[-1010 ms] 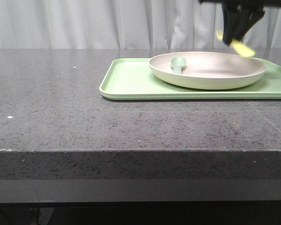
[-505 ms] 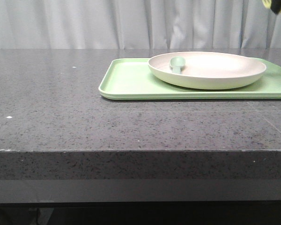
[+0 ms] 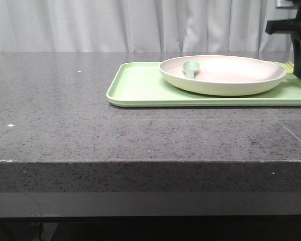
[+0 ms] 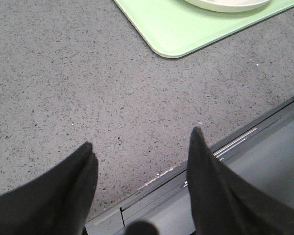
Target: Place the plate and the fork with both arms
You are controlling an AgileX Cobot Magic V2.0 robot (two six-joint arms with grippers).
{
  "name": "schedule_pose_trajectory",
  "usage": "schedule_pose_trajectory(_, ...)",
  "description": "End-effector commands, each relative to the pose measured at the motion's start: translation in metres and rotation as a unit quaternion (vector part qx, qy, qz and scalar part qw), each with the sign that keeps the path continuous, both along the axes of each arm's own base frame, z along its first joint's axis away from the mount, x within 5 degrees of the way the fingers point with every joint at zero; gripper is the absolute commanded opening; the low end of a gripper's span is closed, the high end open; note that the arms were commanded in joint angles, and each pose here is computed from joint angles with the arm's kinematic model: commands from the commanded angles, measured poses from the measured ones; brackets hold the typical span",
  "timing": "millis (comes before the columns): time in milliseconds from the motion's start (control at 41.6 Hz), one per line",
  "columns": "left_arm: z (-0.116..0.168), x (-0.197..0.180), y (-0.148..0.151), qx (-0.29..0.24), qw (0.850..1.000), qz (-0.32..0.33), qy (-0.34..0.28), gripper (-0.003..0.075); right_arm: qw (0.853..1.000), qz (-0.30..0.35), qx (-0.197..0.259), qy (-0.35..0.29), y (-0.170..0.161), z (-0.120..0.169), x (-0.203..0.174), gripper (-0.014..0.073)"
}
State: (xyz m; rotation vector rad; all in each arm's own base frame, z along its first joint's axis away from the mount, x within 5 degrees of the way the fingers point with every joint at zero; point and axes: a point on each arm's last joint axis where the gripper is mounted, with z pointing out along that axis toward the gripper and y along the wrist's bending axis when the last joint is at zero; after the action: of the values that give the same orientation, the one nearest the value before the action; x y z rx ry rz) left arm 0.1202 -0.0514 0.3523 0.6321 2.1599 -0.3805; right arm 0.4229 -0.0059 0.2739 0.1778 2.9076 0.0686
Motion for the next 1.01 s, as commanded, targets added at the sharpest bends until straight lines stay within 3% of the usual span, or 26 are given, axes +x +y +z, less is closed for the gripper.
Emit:
schedule_pose_trajectory(0,0.013,0.002,-0.001,-0.027,0.999,0.01,-0.036,0.0402,0.999,0.006,-0.002,-0.042,-0.002,0.023,-0.003,0.0069)
schedule_pose_trajectory(120,0.013,0.002,-0.001,-0.027,0.999,0.01,-0.036,0.0402,0.999,0.007,-0.002,-0.046,-0.002,0.022,-0.001,0.0104)
schedule_pose_trajectory(409,0.013,0.002,-0.001,-0.027,0.999,0.01,-0.036,0.0402,0.999,0.01,-0.004,-0.05,-0.002,0.022,0.0,0.0372)
schedule_pose_trajectory(673,0.013,0.002,-0.001,-0.027,0.999,0.01,-0.036,0.0402,0.997,0.012,-0.005,-0.078,-0.001,0.052,-0.015,0.0372)
schedule_pose_trajectory(986,0.013,0.002,-0.001,-0.027,0.999,0.01,-0.036,0.0402,0.983,0.073,-0.008,-0.17,0.031,0.124,-0.094,0.0372)
